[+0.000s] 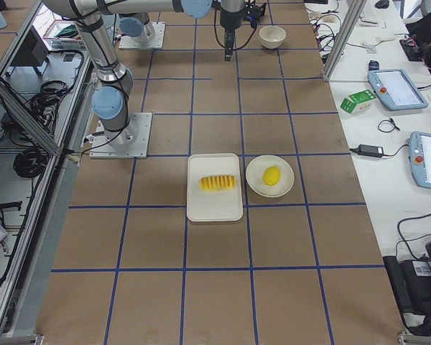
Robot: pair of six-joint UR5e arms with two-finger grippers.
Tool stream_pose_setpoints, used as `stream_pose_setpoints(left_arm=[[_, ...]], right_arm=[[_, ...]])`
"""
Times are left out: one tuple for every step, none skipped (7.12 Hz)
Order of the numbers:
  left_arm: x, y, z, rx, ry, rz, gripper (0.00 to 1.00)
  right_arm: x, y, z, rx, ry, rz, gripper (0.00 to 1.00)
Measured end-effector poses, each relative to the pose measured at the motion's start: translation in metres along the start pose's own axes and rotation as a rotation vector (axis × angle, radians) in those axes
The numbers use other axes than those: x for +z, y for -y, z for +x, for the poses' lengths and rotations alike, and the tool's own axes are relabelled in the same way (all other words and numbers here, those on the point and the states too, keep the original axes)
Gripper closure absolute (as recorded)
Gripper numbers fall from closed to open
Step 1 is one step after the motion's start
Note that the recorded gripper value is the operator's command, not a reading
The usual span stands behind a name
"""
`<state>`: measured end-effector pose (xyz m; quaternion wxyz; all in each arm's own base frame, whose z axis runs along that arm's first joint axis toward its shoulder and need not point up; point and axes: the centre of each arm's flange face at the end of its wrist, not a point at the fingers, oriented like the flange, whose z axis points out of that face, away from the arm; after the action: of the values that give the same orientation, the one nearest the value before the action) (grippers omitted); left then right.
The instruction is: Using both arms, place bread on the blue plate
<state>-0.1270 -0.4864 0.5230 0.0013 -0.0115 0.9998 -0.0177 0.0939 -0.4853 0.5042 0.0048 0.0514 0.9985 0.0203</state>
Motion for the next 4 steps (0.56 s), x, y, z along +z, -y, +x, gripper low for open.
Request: stream_pose_setpoints(left_arm=[[0.0, 0.0, -0.002, -0.001, -0.001, 0.0, 0.0], [-0.001, 0.001, -0.004, 0.006, -0.002, 0.001, 0.0], [-0.001, 0.001, -0.005, 0.018, -0.003, 0.002, 0.0], [0.001, -0.001, -0.005, 0.025, -0.004, -0.001, 0.0]], right_arm=[[0.005, 0.003, 0.012, 0.021, -0.013, -0.011, 0.0], [0.012, 0.004, 0.021, 0.036, -0.033, -0.024, 0.0], [0.016, 0.006, 0.033, 0.055, -0.053, -0.031, 0.0], [0.018, 0.013, 0.052, 0.086, -0.068, -0.026, 0.0]])
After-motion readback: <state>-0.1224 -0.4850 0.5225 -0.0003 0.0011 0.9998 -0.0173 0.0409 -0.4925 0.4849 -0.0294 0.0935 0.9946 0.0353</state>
